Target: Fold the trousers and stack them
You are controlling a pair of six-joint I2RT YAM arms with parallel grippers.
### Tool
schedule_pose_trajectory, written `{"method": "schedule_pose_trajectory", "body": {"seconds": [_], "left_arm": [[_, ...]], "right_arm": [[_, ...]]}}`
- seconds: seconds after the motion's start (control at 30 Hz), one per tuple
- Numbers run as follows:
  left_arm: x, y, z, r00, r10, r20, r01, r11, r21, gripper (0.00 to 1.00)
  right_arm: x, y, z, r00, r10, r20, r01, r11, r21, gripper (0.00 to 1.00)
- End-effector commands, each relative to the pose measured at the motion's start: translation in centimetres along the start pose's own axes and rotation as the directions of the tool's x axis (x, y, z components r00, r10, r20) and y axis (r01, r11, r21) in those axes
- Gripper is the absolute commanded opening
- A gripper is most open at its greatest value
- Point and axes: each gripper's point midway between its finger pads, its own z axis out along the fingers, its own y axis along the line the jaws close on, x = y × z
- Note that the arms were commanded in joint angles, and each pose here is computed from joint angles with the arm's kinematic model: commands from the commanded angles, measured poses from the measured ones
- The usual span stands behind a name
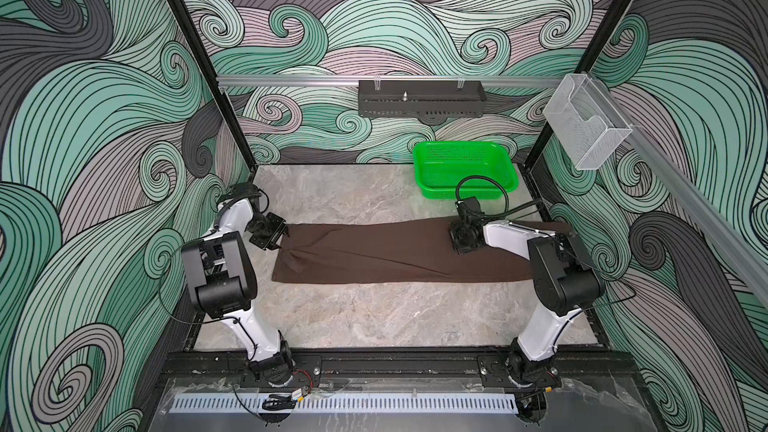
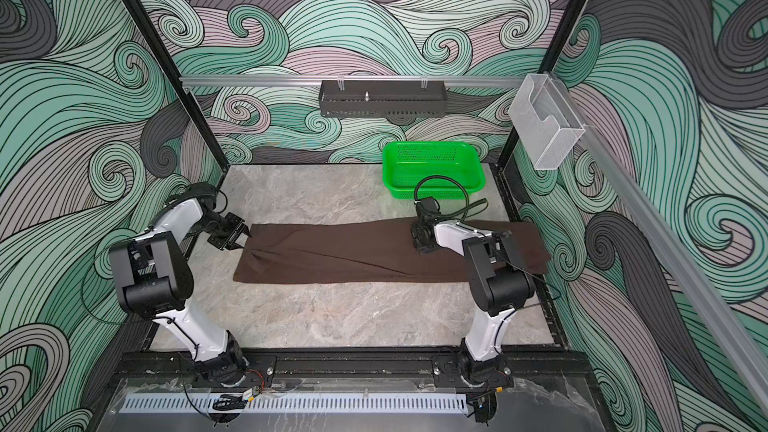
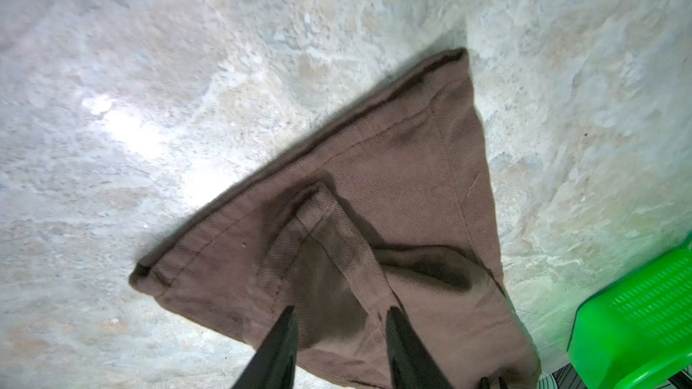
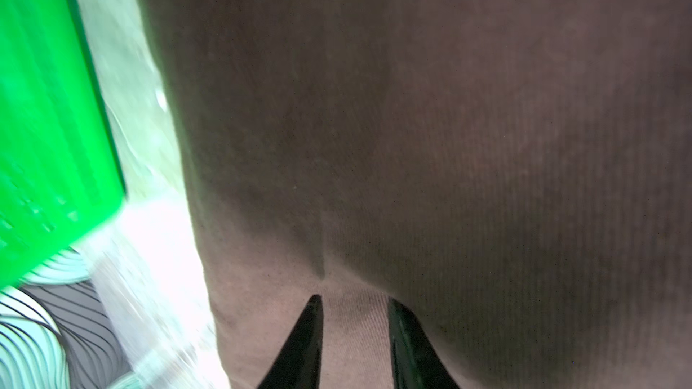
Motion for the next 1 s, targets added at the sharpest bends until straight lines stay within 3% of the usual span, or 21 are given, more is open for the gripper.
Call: {"method": "schedule_pose_trajectory", "body": {"seconds": [0.0, 0.4, 0.5, 0.63, 0.7, 0.73, 0.83, 0.97], "left_arm": [[1.7, 0.2, 0.8, 0.998, -0.005, -0.062, 0.004, 1.0, -0.02, 0.44], [2.8, 2.2, 4.1, 0.992, -0.043, -0.118, 0.035, 0.997, -0.076, 0.45], [2.8, 2.4, 5.1, 0.99, -0.061, -0.126, 0.052, 0.996, -0.075, 0.41], [1.9, 1.4, 5.4, 0.991, -0.07, -0.11, 0.064, 0.997, -0.05, 0.25], [1.4, 0.6, 5.3, 0.992, -0.063, -0.107, 0.061, 0.998, -0.028, 0.07], [1.2, 0.0, 5.0, 0.993, -0.057, -0.104, 0.057, 0.998, -0.01, 0.0], [-0.1, -2.8, 2.4, 0.998, -0.008, -0.068, 0.012, 0.998, 0.055, 0.0], [-1.9, -6.5, -4.4, 0.988, 0.145, 0.046, -0.149, 0.985, 0.084, 0.0]], "right_arm": [[-2.0, -6.6, 1.1, 0.996, 0.024, 0.09, -0.041, 0.979, 0.199, 0.33], [-1.8, -4.0, -2.4, 0.998, -0.018, 0.063, 0.012, 0.995, 0.095, 0.41], [-1.7, -3.9, -3.1, 0.998, -0.028, 0.06, 0.023, 0.996, 0.082, 0.41], [-1.5, -3.7, -4.1, 0.997, -0.047, 0.057, 0.044, 0.997, 0.06, 0.41], [-1.5, -3.5, -4.7, 0.997, -0.053, 0.055, 0.051, 0.998, 0.042, 0.41], [-1.5, -3.4, -5.0, 0.997, -0.06, 0.055, 0.058, 0.998, 0.032, 0.41], [-1.5, -3.9, -6.1, 0.994, -0.093, 0.055, 0.091, 0.995, 0.044, 0.41], [-1.9, -4.5, -7.2, 0.991, -0.11, 0.076, 0.108, 0.994, 0.035, 0.41]]}}
